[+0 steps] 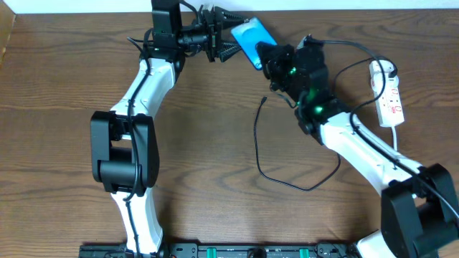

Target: Plug charger to phone and switch on socket

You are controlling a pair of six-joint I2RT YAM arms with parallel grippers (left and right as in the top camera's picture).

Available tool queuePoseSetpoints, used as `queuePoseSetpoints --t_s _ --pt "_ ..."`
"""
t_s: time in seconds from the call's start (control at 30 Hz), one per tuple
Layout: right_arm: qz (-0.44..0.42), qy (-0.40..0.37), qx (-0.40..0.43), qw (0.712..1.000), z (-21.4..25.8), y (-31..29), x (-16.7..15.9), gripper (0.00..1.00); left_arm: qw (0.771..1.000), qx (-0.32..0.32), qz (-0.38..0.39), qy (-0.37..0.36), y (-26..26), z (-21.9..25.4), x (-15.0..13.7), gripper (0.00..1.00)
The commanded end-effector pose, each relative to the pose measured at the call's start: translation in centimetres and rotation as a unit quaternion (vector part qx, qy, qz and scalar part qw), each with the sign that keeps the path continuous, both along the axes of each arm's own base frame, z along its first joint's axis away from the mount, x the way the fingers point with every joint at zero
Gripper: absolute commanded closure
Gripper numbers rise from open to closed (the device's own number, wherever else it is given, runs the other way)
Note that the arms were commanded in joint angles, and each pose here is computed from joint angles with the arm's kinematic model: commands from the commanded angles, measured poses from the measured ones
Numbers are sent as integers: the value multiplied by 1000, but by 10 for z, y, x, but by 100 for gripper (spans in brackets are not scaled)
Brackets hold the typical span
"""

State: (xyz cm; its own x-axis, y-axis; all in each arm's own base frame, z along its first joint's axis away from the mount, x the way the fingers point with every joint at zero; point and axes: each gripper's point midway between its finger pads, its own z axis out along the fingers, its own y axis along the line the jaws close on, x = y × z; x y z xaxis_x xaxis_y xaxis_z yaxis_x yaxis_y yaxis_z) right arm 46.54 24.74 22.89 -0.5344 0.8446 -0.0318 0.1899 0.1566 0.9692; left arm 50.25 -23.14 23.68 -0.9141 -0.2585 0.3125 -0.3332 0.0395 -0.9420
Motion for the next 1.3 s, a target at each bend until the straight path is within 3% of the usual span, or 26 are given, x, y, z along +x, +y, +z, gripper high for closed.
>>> queuePoseSetpoints --t_s 0.0,0.4,0.57,1.13,1.27 --pt "0 -9 13 1000 10 8 -1 99 1000 -8 -16 -10 -5 18 -8 33" --pt "1 25 57 998 6 16 -4 99 1000 -9 -13 -1 -8 17 -8 38" --pt "18 33 69 997 7 21 -8 99 999 -16 -12 -40 -8 29 -5 38" --pt "59 22 82 995 16 35 -16 99 999 -25 5 -30 -6 34 1 39" --pt "59 22 81 995 16 36 -17 99 999 -25 5 -30 -7 34 1 43"
